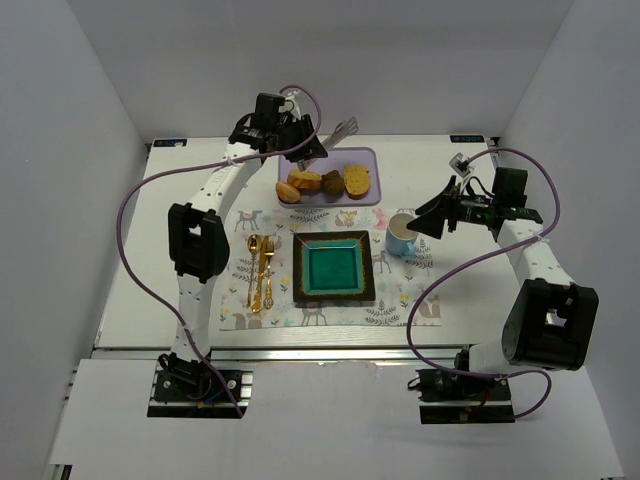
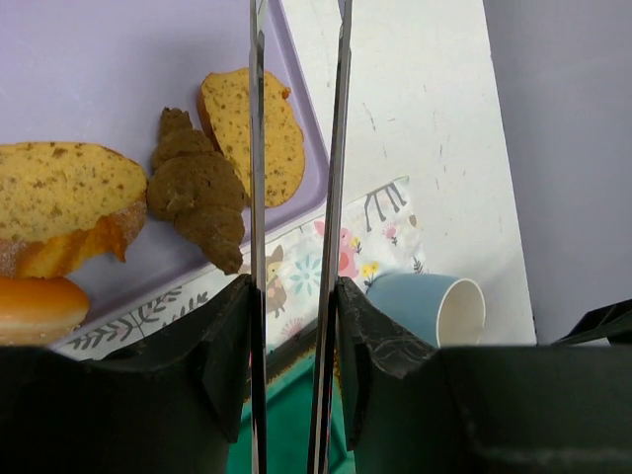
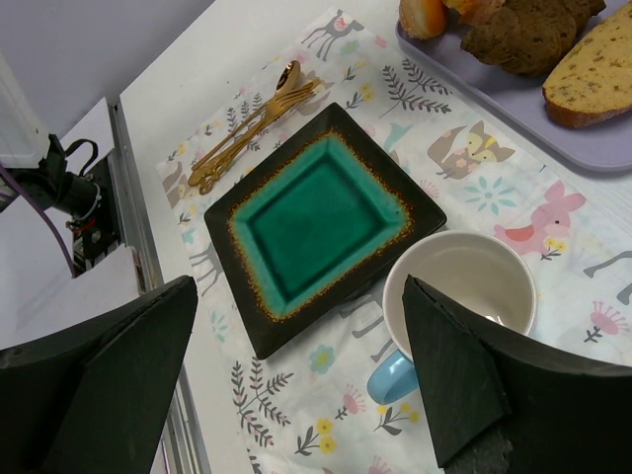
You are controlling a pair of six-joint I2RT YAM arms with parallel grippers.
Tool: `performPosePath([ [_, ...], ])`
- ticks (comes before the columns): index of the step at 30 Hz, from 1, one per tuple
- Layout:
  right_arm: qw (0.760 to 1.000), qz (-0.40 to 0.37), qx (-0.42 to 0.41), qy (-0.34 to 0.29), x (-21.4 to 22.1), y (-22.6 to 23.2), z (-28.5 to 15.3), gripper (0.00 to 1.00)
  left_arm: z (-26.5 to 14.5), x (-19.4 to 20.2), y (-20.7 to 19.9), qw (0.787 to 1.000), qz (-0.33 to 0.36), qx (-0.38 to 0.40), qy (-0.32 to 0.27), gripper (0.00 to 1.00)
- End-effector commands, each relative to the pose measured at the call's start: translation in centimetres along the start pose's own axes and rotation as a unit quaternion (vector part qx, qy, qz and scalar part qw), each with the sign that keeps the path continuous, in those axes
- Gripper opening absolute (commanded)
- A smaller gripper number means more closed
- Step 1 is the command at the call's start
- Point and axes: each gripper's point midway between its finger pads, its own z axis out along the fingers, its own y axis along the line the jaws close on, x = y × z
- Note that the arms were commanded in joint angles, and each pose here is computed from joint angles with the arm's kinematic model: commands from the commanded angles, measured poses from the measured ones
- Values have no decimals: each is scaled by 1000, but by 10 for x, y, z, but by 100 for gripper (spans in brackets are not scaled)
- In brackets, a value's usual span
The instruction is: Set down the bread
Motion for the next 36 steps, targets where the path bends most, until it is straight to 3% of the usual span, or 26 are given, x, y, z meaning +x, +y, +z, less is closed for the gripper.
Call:
performPosePath([
  [1, 1000, -17, -13, -10, -8, 11, -2, 89, -30, -8, -21, 1000, 7, 7, -2, 46],
  [9, 1000, -16, -14, -11, -8, 11, -3, 89, -31, 33, -25, 997, 7, -25, 78, 46],
  [16, 1000, -13, -17, -11, -8, 12, -3, 89, -29, 32, -26, 996, 8, -57, 67, 44],
  [22, 1000, -11, -18, -10, -6, 13, -3, 89, -38, 51, -60, 995, -3, -56, 85, 44],
  [31, 1000, -9, -21, -9, -4, 13, -2, 89, -75, 90, -64, 984, -108, -81, 117, 44],
  [36, 1000, -8, -23, -9, -3, 15, -2, 89, -81, 94, -76, 981, -162, -52, 97, 44],
])
